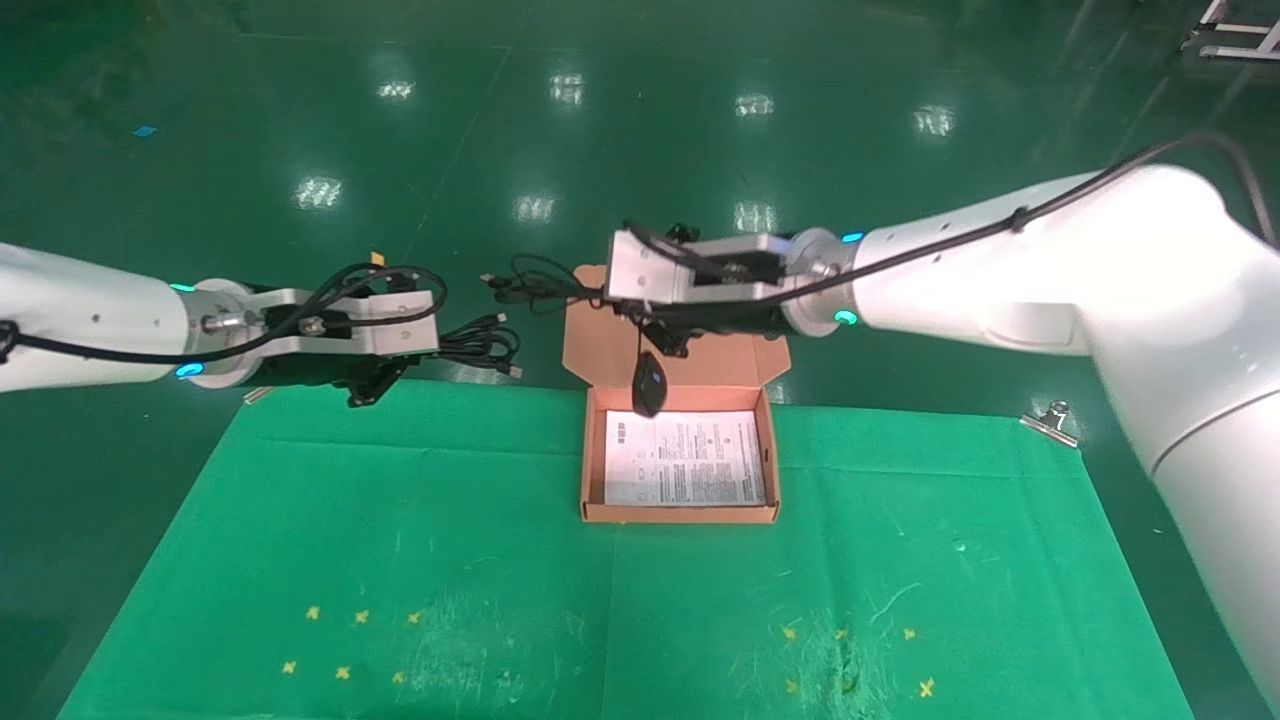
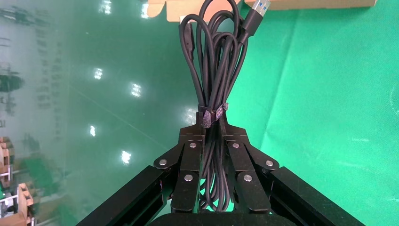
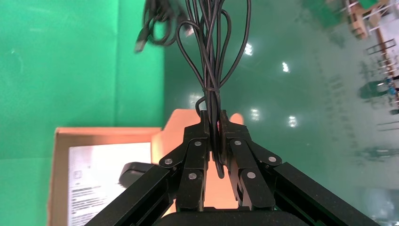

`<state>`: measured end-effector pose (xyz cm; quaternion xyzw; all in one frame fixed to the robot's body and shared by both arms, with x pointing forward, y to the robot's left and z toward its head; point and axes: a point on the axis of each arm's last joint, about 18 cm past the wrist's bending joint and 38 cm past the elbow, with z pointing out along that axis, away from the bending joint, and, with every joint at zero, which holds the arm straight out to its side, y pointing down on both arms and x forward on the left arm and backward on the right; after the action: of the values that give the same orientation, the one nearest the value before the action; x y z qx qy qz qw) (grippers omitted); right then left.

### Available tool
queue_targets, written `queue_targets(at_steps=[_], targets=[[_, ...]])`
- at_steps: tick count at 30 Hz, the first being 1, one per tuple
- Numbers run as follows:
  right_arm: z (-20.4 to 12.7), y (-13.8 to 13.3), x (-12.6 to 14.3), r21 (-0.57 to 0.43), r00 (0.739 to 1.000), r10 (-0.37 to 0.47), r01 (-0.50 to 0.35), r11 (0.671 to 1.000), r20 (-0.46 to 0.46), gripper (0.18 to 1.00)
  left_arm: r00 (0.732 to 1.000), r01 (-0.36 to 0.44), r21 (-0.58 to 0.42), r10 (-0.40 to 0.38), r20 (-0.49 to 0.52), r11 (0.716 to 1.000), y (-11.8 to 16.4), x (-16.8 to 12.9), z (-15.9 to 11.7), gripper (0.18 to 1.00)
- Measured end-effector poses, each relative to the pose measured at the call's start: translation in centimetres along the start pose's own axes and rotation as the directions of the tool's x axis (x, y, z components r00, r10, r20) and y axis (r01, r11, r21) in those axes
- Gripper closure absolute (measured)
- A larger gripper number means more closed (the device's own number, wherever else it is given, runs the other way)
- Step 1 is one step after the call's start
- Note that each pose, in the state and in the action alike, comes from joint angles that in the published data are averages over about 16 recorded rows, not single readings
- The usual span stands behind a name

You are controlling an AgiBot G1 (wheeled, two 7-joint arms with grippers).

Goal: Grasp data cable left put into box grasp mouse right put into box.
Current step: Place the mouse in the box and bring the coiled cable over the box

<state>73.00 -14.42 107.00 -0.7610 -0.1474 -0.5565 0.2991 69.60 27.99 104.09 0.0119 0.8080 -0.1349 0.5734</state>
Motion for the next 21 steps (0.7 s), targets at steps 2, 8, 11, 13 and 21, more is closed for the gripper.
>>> queue_targets(at_steps=[2,8,11,13,21], targets=[[0.5,0.1,-0.8,-0.003,1.0,0.004,-0.004,1.0,0.012,0.964,1.0,0.003,-0.007,-0.003,-0.002,1.0,0.2,0.1,-0.2,0.954],[1.9,0.7,-3.4,-0.015,0.997,0.061,-0.061,0.998,0.039,0.964,1.0,0.007,-0.017,-0.007,-0.002,1.0,0.2,0.3,-0.5,0.954],[2.5,1.4,-4.6,-0.023,0.991,0.124,-0.123,0.992,0.046,0.964,1.0,0.007,-0.019,-0.007,-0.001,1.0,0.2,0.4,-0.6,0.954],[2.8,2.0,-5.4,-0.031,0.983,0.177,-0.176,0.984,0.049,0.964,1.0,0.008,-0.02,-0.008,0.0,1.0,0.1,0.4,-0.6,0.954],[3.5,5.4,-8.3,-0.091,0.908,0.418,-0.414,0.906,0.021,0.964,1.0,0.008,-0.022,-0.008,0.002,1.0,0.1,0.5,-0.7,0.954]])
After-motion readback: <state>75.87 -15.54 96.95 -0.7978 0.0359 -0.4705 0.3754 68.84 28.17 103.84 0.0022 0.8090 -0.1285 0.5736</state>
